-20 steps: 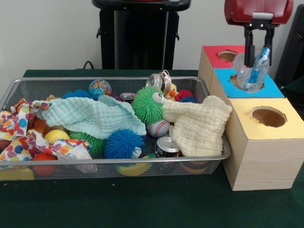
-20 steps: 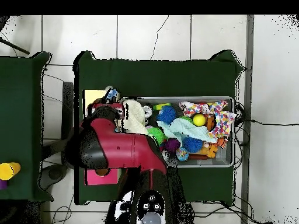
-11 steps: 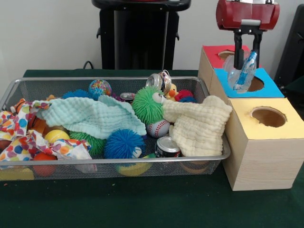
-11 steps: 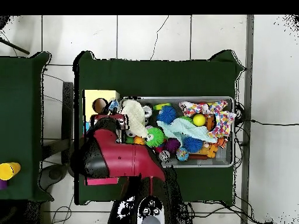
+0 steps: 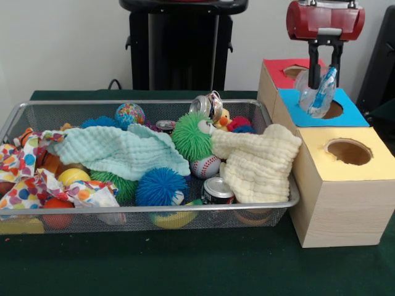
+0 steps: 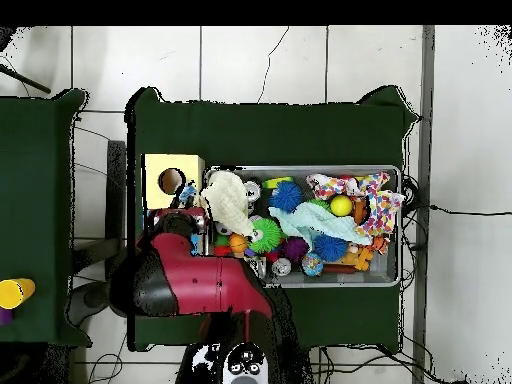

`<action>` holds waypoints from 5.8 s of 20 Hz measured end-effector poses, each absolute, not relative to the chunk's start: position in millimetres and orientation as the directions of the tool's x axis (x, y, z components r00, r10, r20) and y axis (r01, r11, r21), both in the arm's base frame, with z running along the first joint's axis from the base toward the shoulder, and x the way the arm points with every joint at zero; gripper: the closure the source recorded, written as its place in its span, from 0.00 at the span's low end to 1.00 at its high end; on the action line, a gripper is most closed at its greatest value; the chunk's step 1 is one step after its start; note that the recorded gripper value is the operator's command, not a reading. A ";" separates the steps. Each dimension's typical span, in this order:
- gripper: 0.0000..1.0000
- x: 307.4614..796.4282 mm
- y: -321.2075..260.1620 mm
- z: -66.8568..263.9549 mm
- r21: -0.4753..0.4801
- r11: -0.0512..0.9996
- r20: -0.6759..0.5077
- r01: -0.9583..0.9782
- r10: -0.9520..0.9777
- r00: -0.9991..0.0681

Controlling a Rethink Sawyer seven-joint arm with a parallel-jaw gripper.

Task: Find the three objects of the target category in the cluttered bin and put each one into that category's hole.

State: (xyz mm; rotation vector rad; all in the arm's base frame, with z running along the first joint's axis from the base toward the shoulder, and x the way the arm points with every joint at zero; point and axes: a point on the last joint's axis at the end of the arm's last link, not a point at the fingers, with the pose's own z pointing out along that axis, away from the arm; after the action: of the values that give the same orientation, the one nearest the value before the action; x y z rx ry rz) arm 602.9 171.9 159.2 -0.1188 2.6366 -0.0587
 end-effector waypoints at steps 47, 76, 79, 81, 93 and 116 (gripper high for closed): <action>1.00 590.1 181.4 166.0 -0.077 0.994 -0.553 -0.081 -0.110 -0.826; 1.00 558.2 232.4 171.5 -0.100 0.994 -0.544 -0.044 -0.091 -0.834; 1.00 553.8 259.1 166.9 -0.088 0.995 -0.542 -0.051 -0.091 -0.835; 1.00 552.3 267.2 164.6 -0.085 0.995 -0.540 -0.053 -0.091 -0.837; 1.00 549.4 350.1 153.3 -0.061 0.996 -0.537 -0.065 -0.088 -0.839; 1.00 582.6 433.4 206.2 0.005 0.996 -0.528 -0.086 -0.070 -0.846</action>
State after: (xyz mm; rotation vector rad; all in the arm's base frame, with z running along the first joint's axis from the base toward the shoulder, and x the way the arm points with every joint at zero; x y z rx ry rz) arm 582.6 433.4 206.2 -0.1090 2.5835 0.0376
